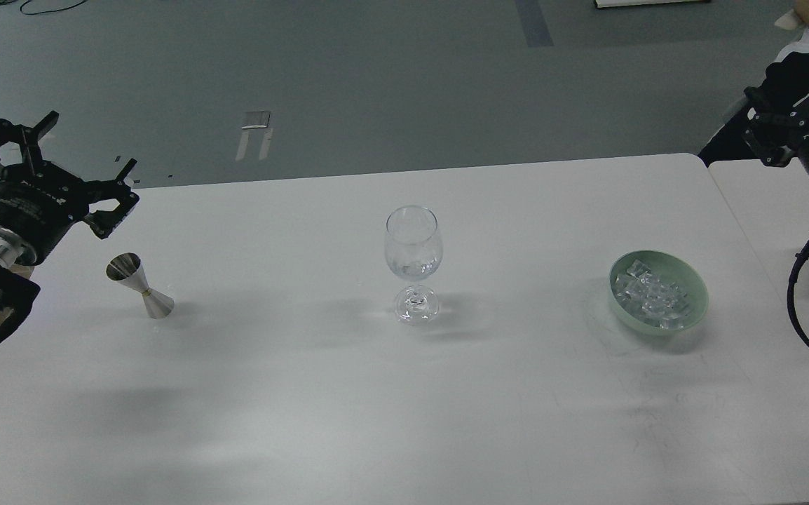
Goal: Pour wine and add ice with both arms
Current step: 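Move the right gripper down into the green ice bowl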
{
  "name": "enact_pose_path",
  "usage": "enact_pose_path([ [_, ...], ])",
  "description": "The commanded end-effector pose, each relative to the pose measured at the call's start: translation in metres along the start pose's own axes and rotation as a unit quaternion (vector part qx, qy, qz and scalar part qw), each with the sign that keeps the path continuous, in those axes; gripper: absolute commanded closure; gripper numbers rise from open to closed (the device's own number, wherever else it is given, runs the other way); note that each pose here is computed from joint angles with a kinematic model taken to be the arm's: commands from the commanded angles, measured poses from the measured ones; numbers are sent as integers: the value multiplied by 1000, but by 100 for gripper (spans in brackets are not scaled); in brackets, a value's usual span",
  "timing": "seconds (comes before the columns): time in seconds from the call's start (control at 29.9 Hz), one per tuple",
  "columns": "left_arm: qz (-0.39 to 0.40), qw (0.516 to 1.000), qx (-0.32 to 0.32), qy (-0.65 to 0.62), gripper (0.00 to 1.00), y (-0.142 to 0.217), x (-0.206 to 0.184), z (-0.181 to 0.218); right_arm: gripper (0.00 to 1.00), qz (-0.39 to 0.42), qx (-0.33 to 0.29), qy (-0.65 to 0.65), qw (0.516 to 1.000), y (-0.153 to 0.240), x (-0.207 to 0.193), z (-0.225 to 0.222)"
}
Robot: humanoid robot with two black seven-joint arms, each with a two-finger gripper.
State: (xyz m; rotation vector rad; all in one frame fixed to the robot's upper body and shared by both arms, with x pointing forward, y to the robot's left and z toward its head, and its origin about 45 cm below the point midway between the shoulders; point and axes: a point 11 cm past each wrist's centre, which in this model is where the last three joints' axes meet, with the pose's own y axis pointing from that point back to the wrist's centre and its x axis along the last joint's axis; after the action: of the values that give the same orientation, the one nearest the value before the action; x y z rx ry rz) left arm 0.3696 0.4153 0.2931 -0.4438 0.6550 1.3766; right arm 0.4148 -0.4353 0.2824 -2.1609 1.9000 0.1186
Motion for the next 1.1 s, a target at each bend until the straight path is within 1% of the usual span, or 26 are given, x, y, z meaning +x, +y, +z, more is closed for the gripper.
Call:
enact_pose_path([
  [0.0,16,996,-13,-84,2,-10,-1,12,0,-4,-6,66,998,4,12,-21],
  [0.1,26,993,-17,-110,2,-23,1,19,0,-17,-14,121,992,0,10,-28],
  [0.17,27,992,-7,-124,2,-40,-3,18,0,-34,-21,175,984,-6,3,-33],
  [0.23,27,990,16,-137,2,-58,-10,9,0,-54,-23,247,967,-17,-8,-42],
  [0.27,27,990,16,-137,2,-58,-10,9,0,-54,-23,247,967,-17,-8,-42],
  [0.37,19,990,35,-132,2,-72,-26,-4,0,-84,-36,332,939,-24,-23,-43],
  [0.43,27,994,30,-106,2,-83,-38,-10,0,-114,-58,404,906,-25,-35,-32],
  [0.57,31,996,15,-84,2,-85,-42,-10,0,-147,-65,470,868,-31,-53,-29],
  [0.64,24,996,23,-82,2,-87,-46,-15,0,-176,-79,528,827,-29,-62,-23],
  [0.74,17,996,20,-84,2,-87,-48,-13,0,-189,-92,585,783,-26,-59,-28],
  [0.8,5,996,11,-83,2,-85,-48,-8,0,-223,-118,648,719,-25,-62,-22],
  [0.84,0,997,6,-81,2,-84,-49,-6,0,-235,-121,660,703,-25,-66,-20],
  [0.87,-6,997,-5,-71,3,-81,-46,1,0,-257,-122,678,678,-26,-75,-18],
  [0.94,-11,998,-17,-61,2,-78,-43,9,0,-271,-127,694,654,-25,-78,-21],
  [1.0,-22,998,-24,-54,2,-77,-43,14,0,-284,-142,718,620,-24,-74,-27],
  [1.07,-25,998,-22,-55,2,-76,-43,13,0,-294,-149,727,603,-24,-75,-25],
])
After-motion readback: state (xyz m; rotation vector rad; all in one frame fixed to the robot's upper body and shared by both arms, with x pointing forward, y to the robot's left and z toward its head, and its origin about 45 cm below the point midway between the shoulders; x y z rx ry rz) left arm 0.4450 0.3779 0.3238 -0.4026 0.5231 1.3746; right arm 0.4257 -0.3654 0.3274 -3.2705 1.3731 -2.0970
